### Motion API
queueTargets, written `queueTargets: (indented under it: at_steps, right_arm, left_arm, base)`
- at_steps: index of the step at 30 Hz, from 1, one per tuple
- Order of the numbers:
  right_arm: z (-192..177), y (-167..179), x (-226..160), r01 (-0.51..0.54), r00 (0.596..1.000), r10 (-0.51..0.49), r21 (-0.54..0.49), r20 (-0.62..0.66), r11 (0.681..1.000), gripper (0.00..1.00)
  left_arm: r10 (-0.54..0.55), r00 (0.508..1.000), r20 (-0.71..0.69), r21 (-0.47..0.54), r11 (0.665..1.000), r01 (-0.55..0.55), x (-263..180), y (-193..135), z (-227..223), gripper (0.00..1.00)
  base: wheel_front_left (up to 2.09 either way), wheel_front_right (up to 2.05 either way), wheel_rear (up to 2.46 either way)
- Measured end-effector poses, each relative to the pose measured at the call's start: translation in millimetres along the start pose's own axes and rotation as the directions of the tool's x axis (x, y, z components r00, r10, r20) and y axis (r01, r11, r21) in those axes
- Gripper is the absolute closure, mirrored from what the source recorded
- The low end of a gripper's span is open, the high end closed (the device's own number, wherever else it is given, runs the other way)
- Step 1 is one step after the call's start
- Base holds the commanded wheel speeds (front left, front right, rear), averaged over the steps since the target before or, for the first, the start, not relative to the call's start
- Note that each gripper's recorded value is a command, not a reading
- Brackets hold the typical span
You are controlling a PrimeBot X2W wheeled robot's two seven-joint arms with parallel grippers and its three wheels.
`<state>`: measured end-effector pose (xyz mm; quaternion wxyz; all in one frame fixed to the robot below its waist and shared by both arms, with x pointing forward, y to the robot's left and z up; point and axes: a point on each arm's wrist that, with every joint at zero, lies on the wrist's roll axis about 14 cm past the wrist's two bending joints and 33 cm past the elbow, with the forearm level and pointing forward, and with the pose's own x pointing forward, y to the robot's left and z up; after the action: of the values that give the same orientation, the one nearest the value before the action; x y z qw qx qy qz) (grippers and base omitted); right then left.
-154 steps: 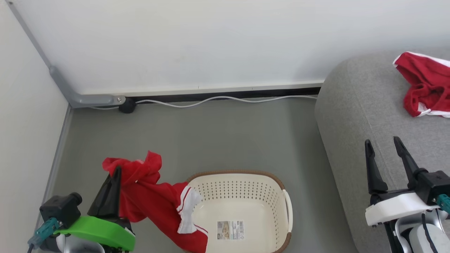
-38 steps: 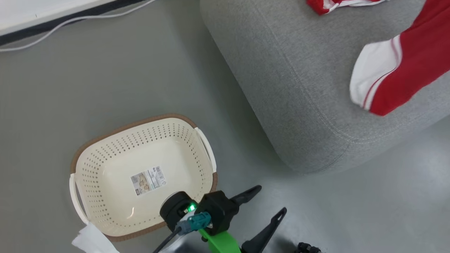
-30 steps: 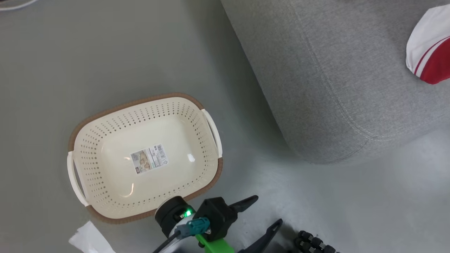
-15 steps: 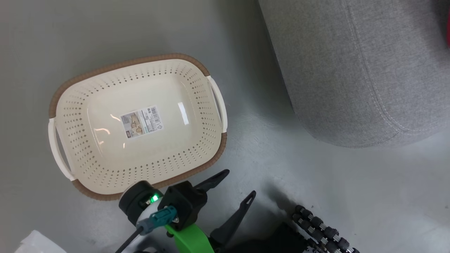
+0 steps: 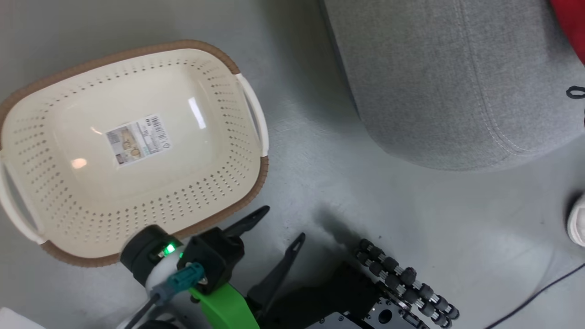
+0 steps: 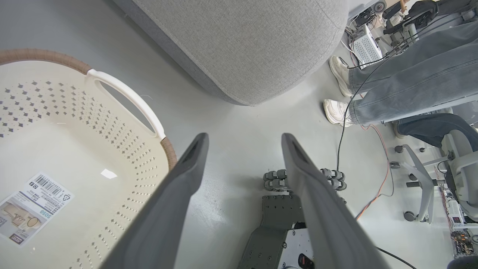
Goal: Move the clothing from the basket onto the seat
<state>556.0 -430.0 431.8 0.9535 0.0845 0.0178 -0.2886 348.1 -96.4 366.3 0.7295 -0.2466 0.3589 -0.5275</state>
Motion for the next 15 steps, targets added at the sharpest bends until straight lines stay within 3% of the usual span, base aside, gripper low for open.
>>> queueTargets:
  at_steps: [2, 3, 4, 15]
  right_arm:
    - [0, 1, 0, -0.016, 1.000, 0.016, -0.025, -0.004, 1.000, 0.47]
    - [0, 2, -1, -0.019, 1.000, 0.019, -0.034, -0.007, 0.999, 0.11]
    - [0, 4, -1, -0.032, 0.999, 0.031, -0.042, -0.010, 0.999, 0.00]
    - [34, 40, -17, -0.190, 0.981, 0.195, -0.129, 0.024, 0.973, 0.00]
  left_arm:
    - [-0.003, 1.000, 0.001, 0.004, 1.000, 0.003, 3, 3, 0, 0.00]
    - [-0.006, 1.000, 0.005, 0.004, 1.000, 0.006, 4, 4, 1, 0.00]
    - [-0.010, 1.000, 0.007, 0.009, 1.000, 0.010, 5, 4, 2, 0.00]
    - [-0.053, 0.978, 0.203, 0.088, 0.995, 0.036, 10, -9, 60, 0.00]
  base:
    - [0.00, 0.00, 0.00]
    - [0.00, 0.00, 0.00]
    - [0.00, 0.00, 0.00]
    - [0.00, 0.00, 0.00]
